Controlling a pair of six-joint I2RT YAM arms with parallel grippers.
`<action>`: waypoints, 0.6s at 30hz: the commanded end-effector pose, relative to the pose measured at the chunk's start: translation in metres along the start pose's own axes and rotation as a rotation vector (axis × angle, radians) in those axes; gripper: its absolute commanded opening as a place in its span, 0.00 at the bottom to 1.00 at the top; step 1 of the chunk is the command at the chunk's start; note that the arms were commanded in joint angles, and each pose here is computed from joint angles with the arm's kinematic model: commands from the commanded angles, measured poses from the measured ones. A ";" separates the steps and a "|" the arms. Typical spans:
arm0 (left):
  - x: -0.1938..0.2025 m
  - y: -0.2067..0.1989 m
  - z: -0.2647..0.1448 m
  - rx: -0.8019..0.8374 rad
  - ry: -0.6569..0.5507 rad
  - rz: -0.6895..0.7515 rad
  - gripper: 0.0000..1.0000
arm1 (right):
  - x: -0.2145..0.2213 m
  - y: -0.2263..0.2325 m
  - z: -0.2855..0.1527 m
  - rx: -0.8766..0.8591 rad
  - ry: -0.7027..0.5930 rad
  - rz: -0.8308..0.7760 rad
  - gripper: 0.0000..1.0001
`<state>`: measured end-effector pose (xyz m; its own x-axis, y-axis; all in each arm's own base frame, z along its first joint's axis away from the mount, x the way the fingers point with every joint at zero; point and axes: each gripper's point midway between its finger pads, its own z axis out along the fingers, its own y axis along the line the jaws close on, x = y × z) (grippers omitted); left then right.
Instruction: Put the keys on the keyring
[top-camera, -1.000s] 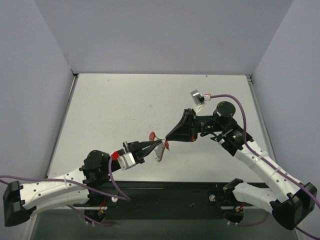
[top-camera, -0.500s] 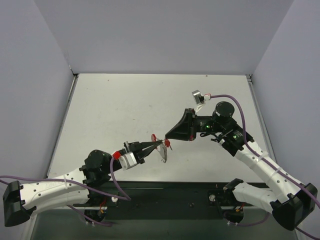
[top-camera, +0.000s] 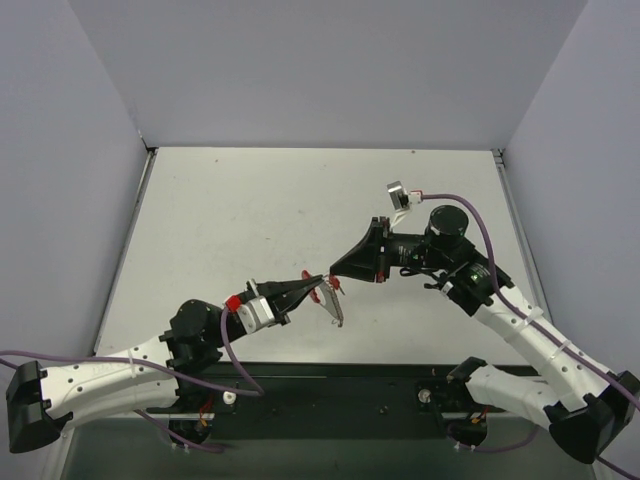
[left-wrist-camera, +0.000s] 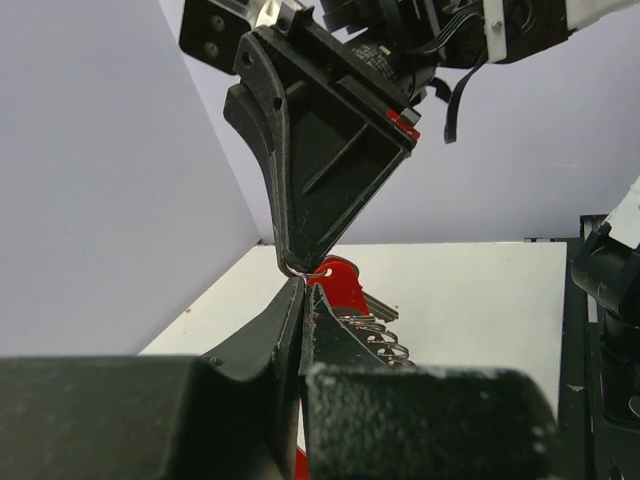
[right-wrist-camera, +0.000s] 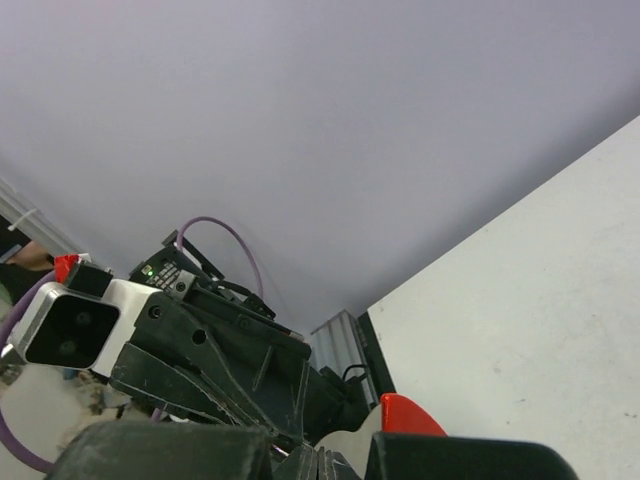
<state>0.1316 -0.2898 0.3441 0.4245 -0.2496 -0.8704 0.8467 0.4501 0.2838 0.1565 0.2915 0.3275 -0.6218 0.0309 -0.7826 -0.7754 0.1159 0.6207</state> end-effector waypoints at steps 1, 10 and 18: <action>-0.065 0.019 0.009 -0.067 -0.202 -0.045 0.00 | -0.001 -0.005 0.004 0.100 0.009 -0.094 0.00; -0.071 0.012 0.009 -0.030 -0.229 -0.043 0.00 | 0.007 -0.021 0.007 0.150 0.033 -0.084 0.00; -0.077 0.014 0.006 -0.038 -0.254 -0.047 0.00 | 0.010 -0.029 0.006 0.184 0.033 -0.075 0.00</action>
<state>0.1357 -0.2896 0.3441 0.3948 -0.2617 -0.8807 0.8506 0.4663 0.2428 0.1660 0.2939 0.3180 -0.5675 0.0079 -0.8234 -0.7977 0.2427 0.5521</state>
